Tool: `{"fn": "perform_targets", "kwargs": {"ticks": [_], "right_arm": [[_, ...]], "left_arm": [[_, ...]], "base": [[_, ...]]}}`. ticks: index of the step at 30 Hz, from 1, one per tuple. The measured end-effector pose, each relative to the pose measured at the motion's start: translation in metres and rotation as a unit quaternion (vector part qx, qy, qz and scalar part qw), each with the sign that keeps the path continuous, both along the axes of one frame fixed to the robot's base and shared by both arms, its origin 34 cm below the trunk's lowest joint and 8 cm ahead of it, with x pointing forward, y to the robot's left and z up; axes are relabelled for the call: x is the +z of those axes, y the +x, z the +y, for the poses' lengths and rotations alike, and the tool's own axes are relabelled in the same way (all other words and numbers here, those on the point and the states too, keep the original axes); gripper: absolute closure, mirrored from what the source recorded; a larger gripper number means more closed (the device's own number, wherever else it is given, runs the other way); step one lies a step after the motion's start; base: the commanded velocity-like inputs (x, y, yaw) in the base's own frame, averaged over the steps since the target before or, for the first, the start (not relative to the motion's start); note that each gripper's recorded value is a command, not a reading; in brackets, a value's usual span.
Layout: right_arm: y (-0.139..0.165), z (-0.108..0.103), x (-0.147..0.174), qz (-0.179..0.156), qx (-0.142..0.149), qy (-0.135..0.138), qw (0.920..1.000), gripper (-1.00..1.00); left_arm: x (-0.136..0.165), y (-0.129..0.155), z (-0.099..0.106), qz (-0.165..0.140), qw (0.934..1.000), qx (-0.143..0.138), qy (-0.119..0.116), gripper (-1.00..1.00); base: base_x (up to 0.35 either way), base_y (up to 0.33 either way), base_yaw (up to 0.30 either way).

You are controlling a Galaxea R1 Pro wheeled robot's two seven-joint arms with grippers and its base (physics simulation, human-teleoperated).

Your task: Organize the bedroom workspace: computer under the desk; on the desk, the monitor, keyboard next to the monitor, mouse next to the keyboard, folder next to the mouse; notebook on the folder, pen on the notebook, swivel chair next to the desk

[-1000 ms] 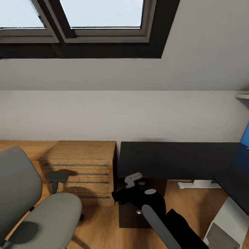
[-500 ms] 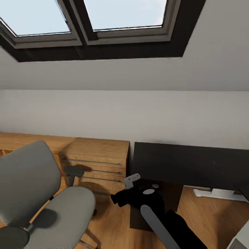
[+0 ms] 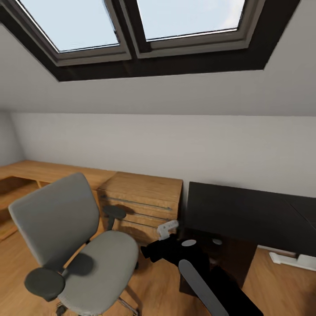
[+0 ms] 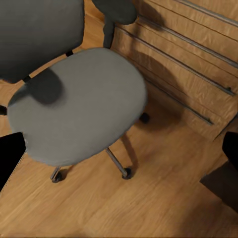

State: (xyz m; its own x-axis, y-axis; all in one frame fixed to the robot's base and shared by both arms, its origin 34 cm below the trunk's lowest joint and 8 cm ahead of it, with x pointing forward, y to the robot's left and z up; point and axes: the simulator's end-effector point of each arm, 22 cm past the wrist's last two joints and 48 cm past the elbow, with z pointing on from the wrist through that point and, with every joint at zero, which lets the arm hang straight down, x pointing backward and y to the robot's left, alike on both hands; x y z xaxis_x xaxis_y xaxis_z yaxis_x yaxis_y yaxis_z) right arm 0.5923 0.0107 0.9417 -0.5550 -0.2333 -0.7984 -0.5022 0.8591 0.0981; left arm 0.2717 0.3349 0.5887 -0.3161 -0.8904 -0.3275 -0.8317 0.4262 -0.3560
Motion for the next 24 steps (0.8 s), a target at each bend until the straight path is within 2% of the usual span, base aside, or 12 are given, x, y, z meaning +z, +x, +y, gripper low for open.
{"fn": "perform_targets", "kwargs": {"ticks": [19,24], "right_arm": [[-0.0064,0.0066,-0.0037,-0.002,0.012,-0.007,0.9999,-1.0],[-0.0066,0.0067,-0.0039,-0.003,0.012,-0.008,0.9999,-1.0]], "left_arm": [[-0.0005,-0.0009,0.0001,0.001,1.0,0.002,-0.001,-1.0],[-0.0004,-0.0005,-0.0004,0.001,1.0,0.0,0.0,-1.0]], "base": [[0.0,0.263,0.279],[0.0,0.137,0.279]]}}
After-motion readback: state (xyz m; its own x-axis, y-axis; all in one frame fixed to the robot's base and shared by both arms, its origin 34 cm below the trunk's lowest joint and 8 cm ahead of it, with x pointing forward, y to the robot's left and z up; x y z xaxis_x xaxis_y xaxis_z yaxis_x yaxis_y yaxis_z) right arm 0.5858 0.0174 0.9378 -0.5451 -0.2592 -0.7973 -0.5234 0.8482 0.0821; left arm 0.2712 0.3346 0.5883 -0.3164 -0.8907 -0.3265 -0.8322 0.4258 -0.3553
